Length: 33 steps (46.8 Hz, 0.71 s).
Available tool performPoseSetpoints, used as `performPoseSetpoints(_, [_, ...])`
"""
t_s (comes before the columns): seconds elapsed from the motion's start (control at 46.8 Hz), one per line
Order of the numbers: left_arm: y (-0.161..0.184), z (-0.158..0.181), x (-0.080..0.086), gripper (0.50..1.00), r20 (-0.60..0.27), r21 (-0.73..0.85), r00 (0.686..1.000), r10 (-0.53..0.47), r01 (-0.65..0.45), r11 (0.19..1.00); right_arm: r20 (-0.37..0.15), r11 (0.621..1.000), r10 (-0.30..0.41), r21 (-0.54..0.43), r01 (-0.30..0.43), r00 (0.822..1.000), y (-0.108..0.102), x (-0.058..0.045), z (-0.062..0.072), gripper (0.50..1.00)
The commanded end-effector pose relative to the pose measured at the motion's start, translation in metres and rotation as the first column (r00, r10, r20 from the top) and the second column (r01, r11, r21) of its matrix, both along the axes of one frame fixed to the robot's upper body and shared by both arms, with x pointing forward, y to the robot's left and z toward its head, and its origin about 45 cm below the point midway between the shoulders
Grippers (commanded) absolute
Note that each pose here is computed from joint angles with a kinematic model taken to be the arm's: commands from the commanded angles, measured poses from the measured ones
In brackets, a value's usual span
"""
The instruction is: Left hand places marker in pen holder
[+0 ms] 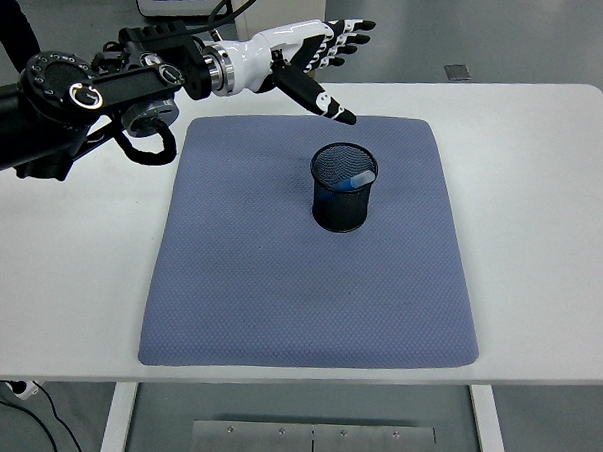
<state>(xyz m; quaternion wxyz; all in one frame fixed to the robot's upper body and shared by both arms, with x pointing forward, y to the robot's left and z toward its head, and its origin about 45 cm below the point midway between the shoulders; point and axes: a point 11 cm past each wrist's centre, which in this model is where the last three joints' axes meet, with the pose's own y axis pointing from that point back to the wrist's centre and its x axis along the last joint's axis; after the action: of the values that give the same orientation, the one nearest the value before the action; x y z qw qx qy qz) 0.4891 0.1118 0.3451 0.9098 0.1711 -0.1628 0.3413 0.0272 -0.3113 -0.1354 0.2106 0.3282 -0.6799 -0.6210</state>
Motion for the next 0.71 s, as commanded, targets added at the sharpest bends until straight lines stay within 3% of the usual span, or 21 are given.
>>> performPoseSetpoints(0.0, [0.023, -0.002, 0.006, 1.000, 0.000, 0.004, 0.999, 0.050, -0.050, 0.999, 0.000, 1.000, 0.000, 0.000, 0.000, 1.000, 0.000, 0.000, 0.000, 1.000])
performPoseSetpoints(0.385, [0.102, -0.029, 0.021, 1.000, -0.065, -0.107, 0.961, 0.269, -0.274, 0.956, 0.000, 1.000, 0.000, 0.000, 0.000, 1.000, 0.000, 0.000, 0.000, 1.000])
performPoseSetpoints(0.684, [0.151, -0.068, 0.021, 1.000, -0.066, -0.163, 0.856, 0.512, -0.516, 0.841, 0.000, 1.000, 0.000, 0.000, 0.000, 1.000, 0.000, 0.000, 0.000, 1.000])
